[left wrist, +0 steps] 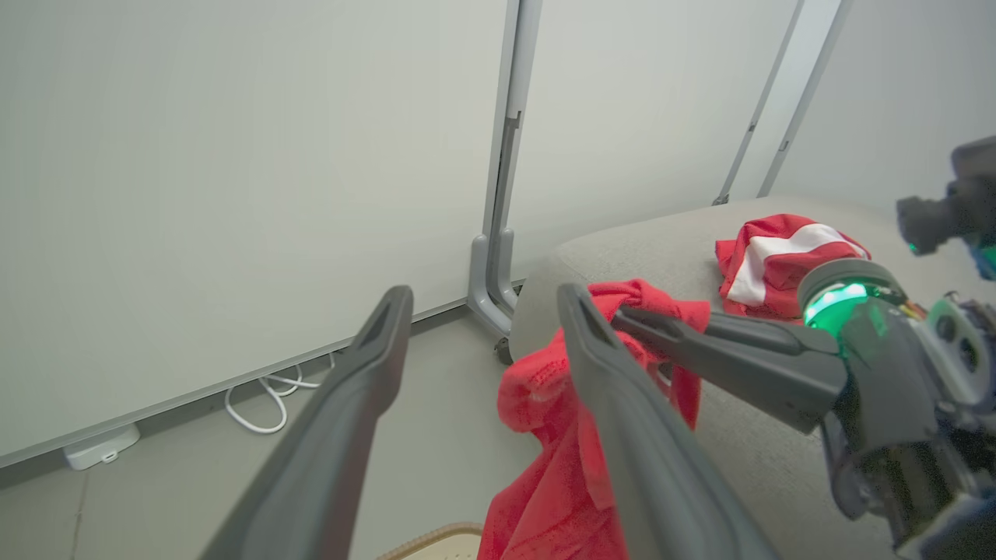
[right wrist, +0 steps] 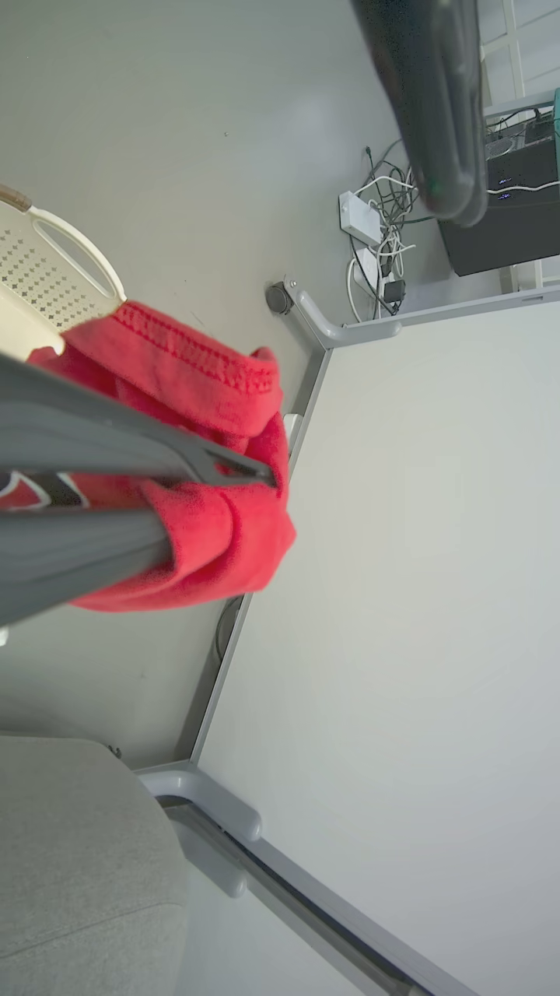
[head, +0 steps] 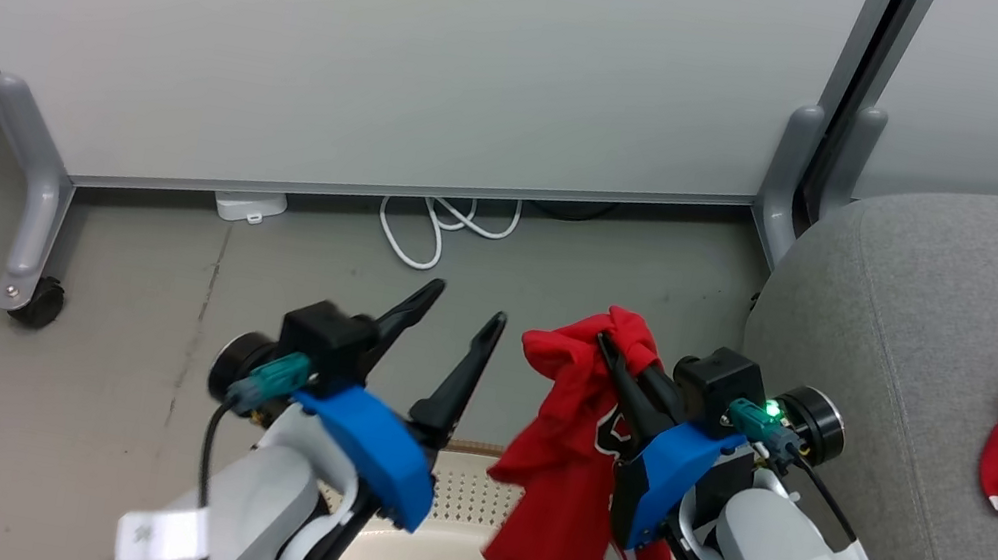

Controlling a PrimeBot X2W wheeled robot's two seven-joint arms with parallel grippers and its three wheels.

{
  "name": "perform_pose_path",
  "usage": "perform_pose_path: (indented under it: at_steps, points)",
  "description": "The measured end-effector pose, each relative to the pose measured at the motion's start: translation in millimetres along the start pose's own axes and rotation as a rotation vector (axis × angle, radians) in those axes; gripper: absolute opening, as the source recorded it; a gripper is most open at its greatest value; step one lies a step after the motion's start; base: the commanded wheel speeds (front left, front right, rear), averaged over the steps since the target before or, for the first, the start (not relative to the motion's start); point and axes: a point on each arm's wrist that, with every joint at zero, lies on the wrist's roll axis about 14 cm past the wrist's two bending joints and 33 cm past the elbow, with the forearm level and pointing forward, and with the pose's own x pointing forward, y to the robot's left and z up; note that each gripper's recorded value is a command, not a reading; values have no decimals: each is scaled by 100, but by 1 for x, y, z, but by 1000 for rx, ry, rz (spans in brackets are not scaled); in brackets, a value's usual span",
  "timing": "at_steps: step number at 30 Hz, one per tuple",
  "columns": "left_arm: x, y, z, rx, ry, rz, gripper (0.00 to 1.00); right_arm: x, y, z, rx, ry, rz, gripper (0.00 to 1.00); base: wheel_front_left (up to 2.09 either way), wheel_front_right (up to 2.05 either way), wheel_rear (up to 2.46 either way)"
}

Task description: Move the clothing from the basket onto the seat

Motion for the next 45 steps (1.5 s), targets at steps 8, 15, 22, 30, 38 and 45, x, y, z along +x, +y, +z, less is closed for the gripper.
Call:
perform_pose_path:
  at_steps: [8,15,22,30,38,45]
  points:
    - [-29,23,-8,29,-33,100,100,1,-6,8,-10,-29,-16,0,0,0,0]
    - [-46,37,-16,51,-36,156,100,0,-12,10,-12,-41,-30,0,0,0,0]
    - [-50,40,-23,43,-33,176,100,0,-16,9,-11,-41,-43,0,0,0,0]
    - [-42,36,-25,45,-31,158,100,-8,-27,8,-9,-41,-75,0,0,0,0]
    - [-19,12,-32,40,-14,62,100,-28,-53,2,-5,-30,-157,0,0,0,0]
    - [4,-15,-37,36,0,-45,100,-56,-82,-5,1,-12,-257,0,0,0,0]
